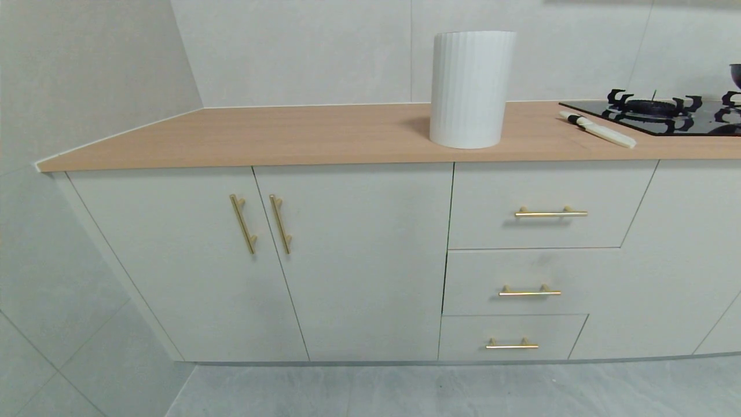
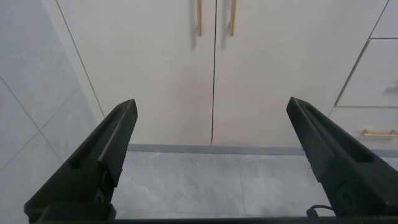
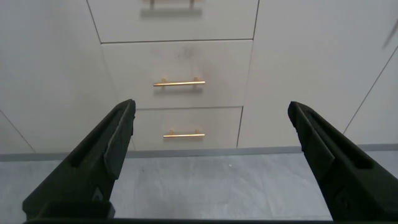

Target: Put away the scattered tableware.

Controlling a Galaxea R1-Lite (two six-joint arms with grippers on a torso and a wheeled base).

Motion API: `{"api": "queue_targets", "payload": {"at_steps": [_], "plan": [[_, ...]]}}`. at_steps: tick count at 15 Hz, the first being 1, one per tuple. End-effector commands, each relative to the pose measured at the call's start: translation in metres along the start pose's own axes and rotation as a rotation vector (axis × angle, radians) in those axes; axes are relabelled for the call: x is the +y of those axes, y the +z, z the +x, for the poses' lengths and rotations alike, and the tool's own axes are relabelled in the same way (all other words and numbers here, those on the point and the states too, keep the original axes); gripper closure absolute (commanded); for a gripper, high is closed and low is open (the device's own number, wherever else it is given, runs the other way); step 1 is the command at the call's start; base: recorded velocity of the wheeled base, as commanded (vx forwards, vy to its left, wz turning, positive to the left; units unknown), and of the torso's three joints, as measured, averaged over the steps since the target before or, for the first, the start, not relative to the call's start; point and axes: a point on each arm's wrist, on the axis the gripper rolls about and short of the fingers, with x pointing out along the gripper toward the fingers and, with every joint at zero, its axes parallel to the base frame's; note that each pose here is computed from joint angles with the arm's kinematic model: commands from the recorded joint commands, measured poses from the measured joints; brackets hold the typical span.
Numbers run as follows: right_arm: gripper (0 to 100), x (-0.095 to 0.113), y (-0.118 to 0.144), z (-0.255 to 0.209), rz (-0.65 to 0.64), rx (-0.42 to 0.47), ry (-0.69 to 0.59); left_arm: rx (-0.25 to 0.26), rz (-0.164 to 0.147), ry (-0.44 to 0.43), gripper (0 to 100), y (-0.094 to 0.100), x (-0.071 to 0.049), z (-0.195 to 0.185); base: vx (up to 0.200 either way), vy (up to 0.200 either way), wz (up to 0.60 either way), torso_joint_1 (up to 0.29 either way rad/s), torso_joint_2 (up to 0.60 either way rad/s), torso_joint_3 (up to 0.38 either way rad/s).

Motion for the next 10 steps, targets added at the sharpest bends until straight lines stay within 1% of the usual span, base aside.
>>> {"api": "queue_targets", "payload": {"at_steps": [1, 9, 10], "plan": [[0, 0.0, -0.0002, 0.0001, 0.0, 0.004, 0.0, 0.0, -0.001, 0.001, 0, 0.0, 0.0, 0.0, 0.0, 0.0, 0.0, 0.0, 0.0, 0.0], [0, 0.0001, -0.0002, 0.0001, 0.0, 0.004, 0.002, 0.0, 0.0, 0.001, 0, 0.0, 0.0, 0.0, 0.0, 0.0, 0.0, 0.0, 0.0, 0.0], [0, 0.0001, -0.0002, 0.0001, 0.0, 0.004, 0.002, 0.0, 0.0, 0.001, 0, 0.0, 0.0, 0.0, 0.2, 0.0, 0.0, 0.002, 0.01, 0.002]]}}
